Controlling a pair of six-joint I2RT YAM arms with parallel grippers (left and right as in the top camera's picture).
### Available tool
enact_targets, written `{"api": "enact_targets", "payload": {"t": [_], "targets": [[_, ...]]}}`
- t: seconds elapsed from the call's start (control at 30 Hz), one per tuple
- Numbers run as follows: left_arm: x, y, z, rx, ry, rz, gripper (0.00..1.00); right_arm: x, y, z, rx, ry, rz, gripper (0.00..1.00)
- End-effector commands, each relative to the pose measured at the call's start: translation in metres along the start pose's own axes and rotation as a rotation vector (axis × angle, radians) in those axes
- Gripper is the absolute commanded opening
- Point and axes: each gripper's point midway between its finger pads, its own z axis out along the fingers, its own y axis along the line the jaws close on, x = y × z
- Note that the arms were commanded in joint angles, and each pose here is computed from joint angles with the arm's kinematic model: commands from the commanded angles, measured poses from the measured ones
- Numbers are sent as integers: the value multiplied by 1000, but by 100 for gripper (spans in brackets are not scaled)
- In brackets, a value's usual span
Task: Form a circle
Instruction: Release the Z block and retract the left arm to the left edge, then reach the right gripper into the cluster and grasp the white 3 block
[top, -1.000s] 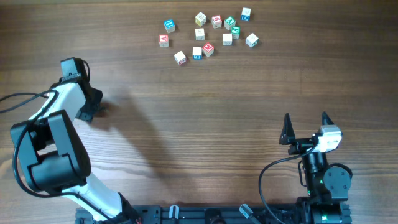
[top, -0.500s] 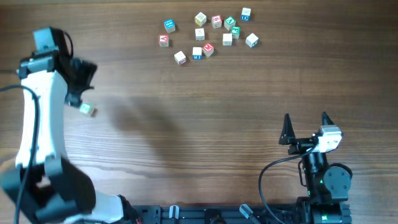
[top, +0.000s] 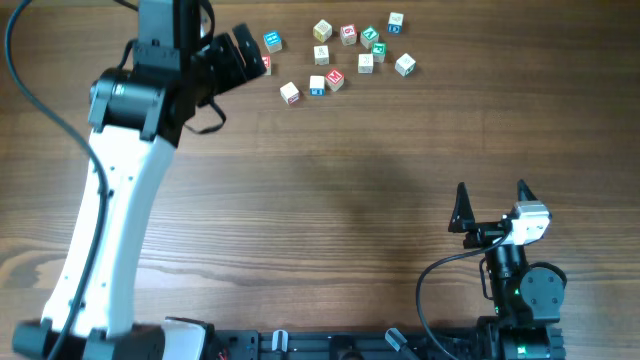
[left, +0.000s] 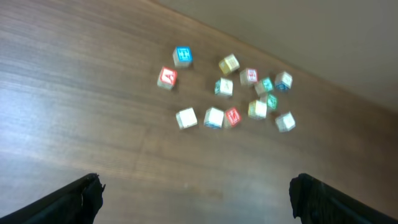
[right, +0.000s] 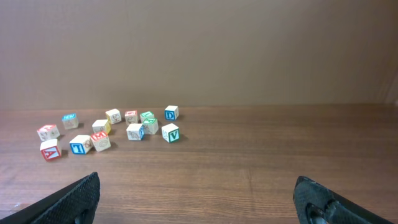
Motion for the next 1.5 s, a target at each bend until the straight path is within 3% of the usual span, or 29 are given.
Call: {"api": "enact_targets", "payload": {"t": [0.0,0.17,0.33,0.43,0.57,0.83,0.93,1.0,1.2,1.47], "targets": [[-8,10,-79,-15,-135,69,100,-2,2,0,-12,-8,-13,100],[19,48,-163,-110,-223,60,100,-2,2,0,-12,-8,-12,100],[38,62,-204,-104,-270,54,100,-2,2,0,-12,-8,-12,100],[32,85,-223,-213,-359,35,100,-2,2,0,-12,-8,-12,100],[32,108,-228,-342,-379,-1,100,-2,2,0,-12,-9,-12,100],[57,130,-181,-501,-183,-43,100,-4,7,-1,-42,-18,6,100],[57,148,-158,-636,-154,-10,100,-4,24,-2,-142,-1,204,100],[61,158,-136,-721,-107,21,100,-3,26,-2,-148,22,460,100],[90,163,-77,-782,169,80,100,2,33,-2,-169,111,1064,100],[109,156,-29,-751,328,74,100,2,37,-3,-184,136,1161,100]]}}
